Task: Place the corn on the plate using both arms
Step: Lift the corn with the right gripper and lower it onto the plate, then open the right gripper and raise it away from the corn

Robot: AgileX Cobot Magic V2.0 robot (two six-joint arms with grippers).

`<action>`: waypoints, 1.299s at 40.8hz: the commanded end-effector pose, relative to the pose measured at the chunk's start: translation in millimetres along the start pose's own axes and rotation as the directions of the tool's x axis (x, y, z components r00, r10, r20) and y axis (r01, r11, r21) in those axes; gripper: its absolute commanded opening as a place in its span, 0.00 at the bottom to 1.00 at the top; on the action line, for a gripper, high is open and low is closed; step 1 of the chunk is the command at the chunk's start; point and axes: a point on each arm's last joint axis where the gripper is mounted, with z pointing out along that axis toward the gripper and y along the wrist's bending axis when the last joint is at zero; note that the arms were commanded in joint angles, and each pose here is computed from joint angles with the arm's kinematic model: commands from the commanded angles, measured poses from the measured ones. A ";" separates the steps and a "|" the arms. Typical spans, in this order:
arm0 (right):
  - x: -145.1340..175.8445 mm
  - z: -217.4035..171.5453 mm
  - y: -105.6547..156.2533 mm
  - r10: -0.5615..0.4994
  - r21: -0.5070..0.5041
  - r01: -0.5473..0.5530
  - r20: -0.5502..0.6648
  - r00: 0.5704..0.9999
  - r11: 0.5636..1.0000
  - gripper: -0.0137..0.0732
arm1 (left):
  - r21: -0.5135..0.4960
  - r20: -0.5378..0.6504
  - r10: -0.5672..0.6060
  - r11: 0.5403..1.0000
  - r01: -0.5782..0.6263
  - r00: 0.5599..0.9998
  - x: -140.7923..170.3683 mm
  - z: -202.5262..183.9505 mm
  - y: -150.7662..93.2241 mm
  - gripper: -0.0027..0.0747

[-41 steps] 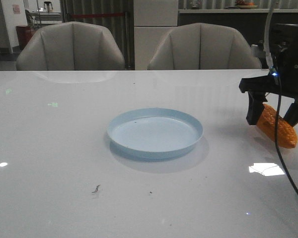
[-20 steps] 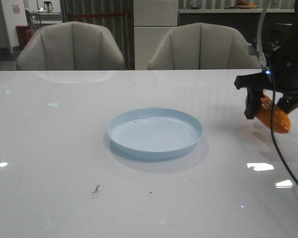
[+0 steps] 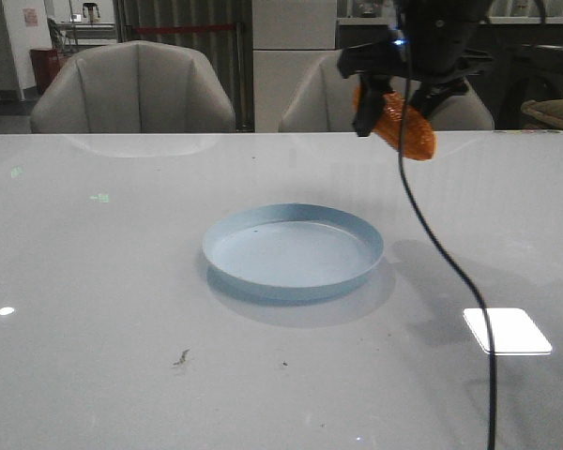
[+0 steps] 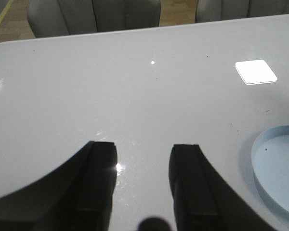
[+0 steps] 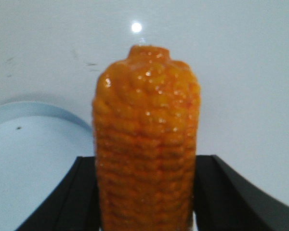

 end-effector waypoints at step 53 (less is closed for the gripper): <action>-53.1 -137.4 31.7 -0.048 -0.053 0.055 0.118 0.992 0.997 0.83 | 0.004 0.073 -0.028 1.000 0.028 0.997 -12.9 6.5 0.4 0.48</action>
